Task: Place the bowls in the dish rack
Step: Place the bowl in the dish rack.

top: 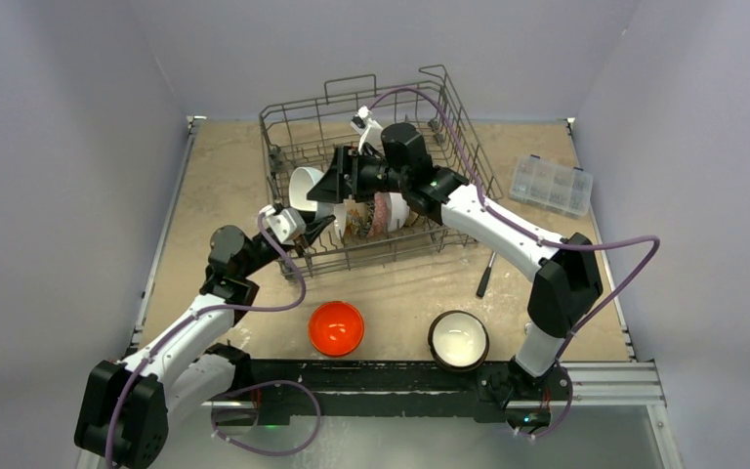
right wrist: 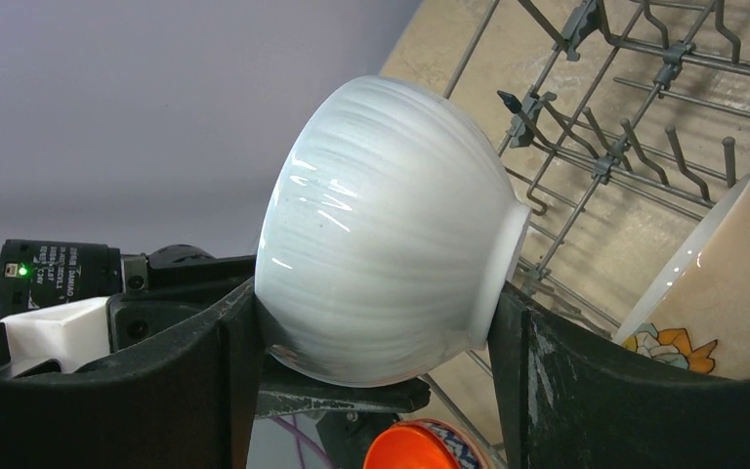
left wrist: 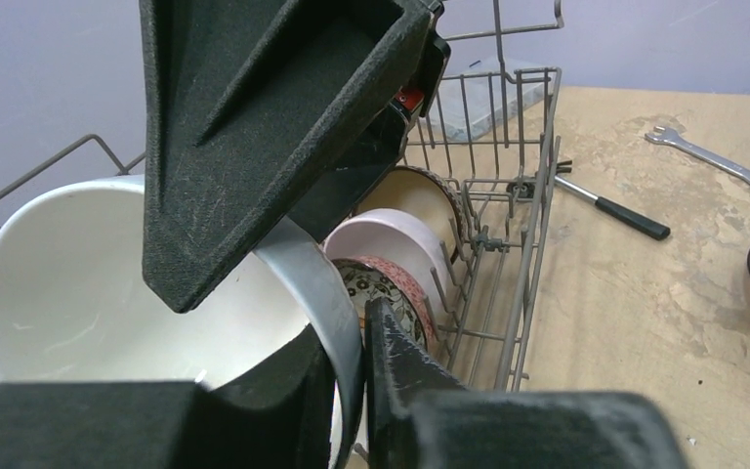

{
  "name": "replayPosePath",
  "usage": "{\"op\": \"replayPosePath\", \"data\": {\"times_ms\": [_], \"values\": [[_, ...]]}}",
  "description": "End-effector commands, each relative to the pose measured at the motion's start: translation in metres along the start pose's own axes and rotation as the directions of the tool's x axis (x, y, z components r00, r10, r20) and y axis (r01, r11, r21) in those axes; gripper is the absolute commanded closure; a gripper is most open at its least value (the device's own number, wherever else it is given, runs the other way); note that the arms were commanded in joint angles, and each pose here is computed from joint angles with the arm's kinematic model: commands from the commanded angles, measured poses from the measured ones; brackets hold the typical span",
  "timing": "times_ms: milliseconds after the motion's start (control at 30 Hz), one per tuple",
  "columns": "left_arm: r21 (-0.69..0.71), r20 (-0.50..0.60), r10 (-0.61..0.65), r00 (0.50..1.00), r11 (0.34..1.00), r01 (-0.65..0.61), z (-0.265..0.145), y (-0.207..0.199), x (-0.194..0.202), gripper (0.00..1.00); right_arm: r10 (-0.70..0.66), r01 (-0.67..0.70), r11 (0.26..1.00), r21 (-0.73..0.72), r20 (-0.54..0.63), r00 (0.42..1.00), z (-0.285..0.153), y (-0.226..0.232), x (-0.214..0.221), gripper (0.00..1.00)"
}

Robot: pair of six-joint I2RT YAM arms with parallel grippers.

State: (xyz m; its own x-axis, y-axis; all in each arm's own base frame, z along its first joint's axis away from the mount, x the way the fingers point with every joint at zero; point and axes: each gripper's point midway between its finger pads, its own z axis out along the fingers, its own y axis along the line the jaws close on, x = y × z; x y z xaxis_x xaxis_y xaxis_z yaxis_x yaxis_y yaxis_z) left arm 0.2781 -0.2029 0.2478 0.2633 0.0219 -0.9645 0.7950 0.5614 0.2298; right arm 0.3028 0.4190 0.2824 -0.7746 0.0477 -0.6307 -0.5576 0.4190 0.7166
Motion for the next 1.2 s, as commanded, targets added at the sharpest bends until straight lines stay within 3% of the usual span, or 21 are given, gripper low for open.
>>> {"op": "replayPosePath", "data": {"times_ms": [0,67,167,500,633,900,1167], "values": [[-0.002,0.095,0.061,0.994,0.998,-0.062,0.008,0.007,-0.042,0.80,-0.039,0.042,0.996,-0.074,0.043,0.998,-0.017,0.035,-0.010,1.00],[-0.012,0.090,0.050,0.995,0.999,-0.049,0.008,0.009,-0.042,0.63,-0.032,0.034,0.998,-0.051,0.048,0.998,-0.018,0.028,-0.013,1.00],[-0.031,0.084,0.040,0.996,0.999,-0.038,0.008,0.013,-0.042,0.47,-0.020,0.022,0.999,-0.029,0.063,0.998,-0.024,0.017,-0.018,1.00],[-0.144,0.090,0.002,0.996,0.989,0.011,0.003,0.030,-0.047,0.23,-0.002,-0.006,0.998,0.063,0.121,0.993,-0.053,-0.018,-0.037,1.00],[-0.326,0.086,-0.086,0.993,0.939,0.110,-0.006,0.059,-0.042,0.02,-0.025,0.009,0.993,0.119,0.134,0.991,-0.060,-0.027,-0.042,1.00],[-0.546,0.008,-0.194,0.981,0.821,0.167,-0.020,0.106,-0.024,0.01,-0.086,0.052,0.974,0.219,0.148,0.985,-0.064,-0.037,-0.054,1.00],[-0.787,-0.013,-0.331,0.944,0.585,0.194,-0.061,0.156,0.005,0.01,-0.125,0.089,0.959,0.269,0.119,0.985,-0.054,-0.033,-0.052,1.00]]}}
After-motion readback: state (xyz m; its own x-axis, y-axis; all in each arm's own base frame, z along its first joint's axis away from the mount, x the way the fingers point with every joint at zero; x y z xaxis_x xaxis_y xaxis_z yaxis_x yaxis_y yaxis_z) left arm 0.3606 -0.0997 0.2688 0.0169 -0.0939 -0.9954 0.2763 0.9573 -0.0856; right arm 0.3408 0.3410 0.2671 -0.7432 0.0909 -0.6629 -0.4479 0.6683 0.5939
